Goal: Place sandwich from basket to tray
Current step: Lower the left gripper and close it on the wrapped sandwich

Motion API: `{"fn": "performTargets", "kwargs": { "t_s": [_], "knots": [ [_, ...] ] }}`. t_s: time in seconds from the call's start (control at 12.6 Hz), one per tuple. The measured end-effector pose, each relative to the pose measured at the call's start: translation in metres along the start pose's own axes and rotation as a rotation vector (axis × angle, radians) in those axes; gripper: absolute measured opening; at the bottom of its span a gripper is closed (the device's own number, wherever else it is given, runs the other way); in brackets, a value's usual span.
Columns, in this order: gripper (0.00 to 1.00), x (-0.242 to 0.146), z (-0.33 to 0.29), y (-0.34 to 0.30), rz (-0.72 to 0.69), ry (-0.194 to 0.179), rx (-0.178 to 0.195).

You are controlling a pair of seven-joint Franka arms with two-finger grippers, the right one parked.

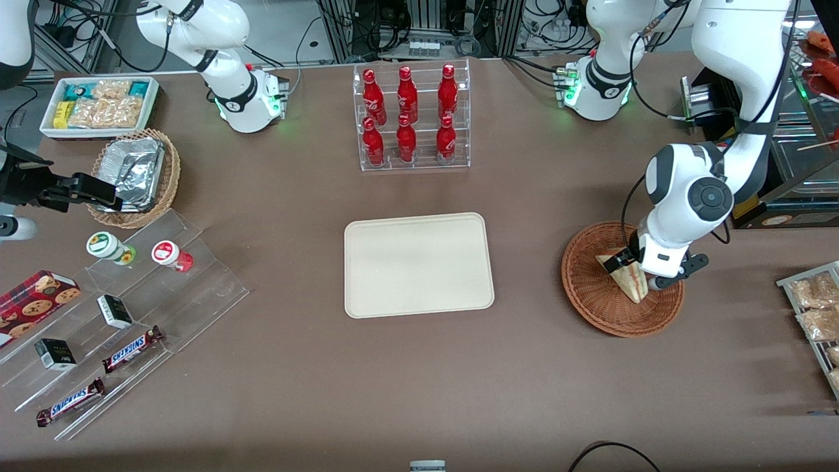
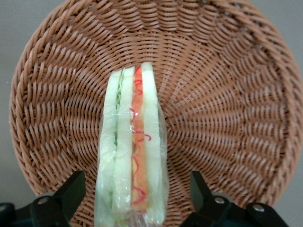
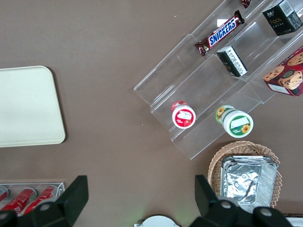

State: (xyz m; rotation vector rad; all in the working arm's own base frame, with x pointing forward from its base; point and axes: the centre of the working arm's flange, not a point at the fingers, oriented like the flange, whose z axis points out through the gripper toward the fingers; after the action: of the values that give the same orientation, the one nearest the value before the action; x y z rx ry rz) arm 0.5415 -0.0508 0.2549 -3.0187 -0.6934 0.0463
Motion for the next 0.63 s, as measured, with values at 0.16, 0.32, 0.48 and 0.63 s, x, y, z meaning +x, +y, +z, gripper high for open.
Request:
{"fn": "performTargets", "kwargs": {
  "t_s": [0.16, 0.32, 0.48, 0.63],
  "knots": [
    [0.88, 0.0, 0.007, -0.001, 0.011, -0.005, 0.014],
    [0.62, -0.001, 0.008, -0.001, 0.012, -0.009, 0.018],
    [0.41, 0.001, -0.001, -0.001, 0.01, -0.013, 0.024],
    [0.33, 0.007, -0.038, 0.004, 0.012, -0.033, 0.049]
  ]
}}
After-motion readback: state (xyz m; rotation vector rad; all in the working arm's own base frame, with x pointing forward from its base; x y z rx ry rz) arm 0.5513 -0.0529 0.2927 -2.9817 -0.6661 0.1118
